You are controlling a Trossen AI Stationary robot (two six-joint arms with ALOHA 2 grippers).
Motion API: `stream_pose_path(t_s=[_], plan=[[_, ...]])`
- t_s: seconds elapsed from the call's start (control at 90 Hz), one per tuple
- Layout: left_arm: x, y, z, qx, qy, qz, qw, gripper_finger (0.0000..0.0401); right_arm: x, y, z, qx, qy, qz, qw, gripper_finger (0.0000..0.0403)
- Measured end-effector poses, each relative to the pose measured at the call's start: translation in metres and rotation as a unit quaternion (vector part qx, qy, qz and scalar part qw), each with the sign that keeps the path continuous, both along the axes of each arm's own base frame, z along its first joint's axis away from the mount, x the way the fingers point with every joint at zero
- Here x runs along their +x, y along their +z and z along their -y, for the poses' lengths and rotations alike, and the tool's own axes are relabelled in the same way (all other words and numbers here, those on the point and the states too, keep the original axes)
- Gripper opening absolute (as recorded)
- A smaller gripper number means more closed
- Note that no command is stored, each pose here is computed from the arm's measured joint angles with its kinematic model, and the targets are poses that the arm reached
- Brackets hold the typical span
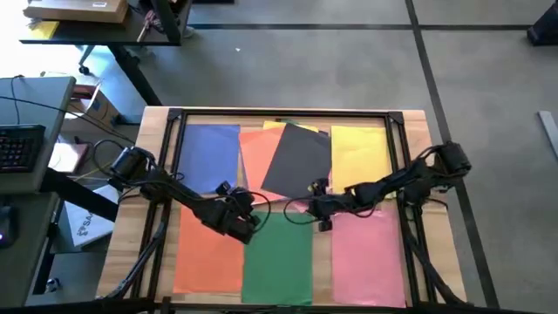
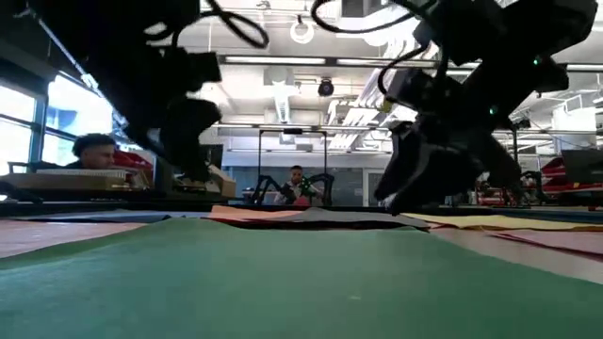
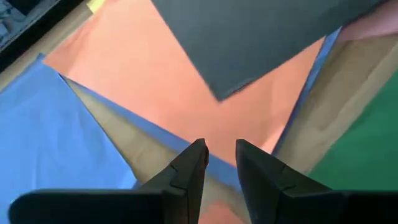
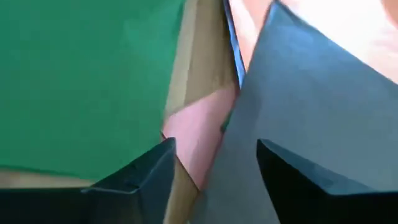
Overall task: Organize paper
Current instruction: Stack the orange paper under the black paper on the bottom orange paper
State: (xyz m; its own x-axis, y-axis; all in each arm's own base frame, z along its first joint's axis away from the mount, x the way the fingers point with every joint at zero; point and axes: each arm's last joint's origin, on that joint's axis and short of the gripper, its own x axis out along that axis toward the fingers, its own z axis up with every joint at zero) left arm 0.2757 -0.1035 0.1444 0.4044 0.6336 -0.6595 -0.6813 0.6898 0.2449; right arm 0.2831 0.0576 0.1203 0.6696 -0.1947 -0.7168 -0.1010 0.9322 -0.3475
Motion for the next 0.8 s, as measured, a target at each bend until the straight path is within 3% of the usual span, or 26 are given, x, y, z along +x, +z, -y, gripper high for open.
stream_pose_path(t_s=[0.144,0.422,0.6,0.8], plan=[[-0.004,-0.004,0.000,-0.001,0.001,0.000,1.000,0.0078,-0.001,-0.003,0.003,-0.048,-0.031,-0.002,0.998,0.0228],[0.004,-0.003,0.007,-0.022,-0.021,0.031,0.999,0.0078,-0.002,-0.014,-0.005,-0.080,0.025,-0.036,0.996,0.0205],[0.007,-0.002,0.011,-0.030,-0.049,0.031,0.998,0.0078,-0.014,-0.013,-0.027,-0.164,0.044,-0.058,0.984,0.0205],[0.008,-0.001,0.019,-0.049,-0.049,0.063,0.996,0.0078,-0.026,-0.009,-0.052,-0.206,0.082,-0.106,0.969,0.0204]])
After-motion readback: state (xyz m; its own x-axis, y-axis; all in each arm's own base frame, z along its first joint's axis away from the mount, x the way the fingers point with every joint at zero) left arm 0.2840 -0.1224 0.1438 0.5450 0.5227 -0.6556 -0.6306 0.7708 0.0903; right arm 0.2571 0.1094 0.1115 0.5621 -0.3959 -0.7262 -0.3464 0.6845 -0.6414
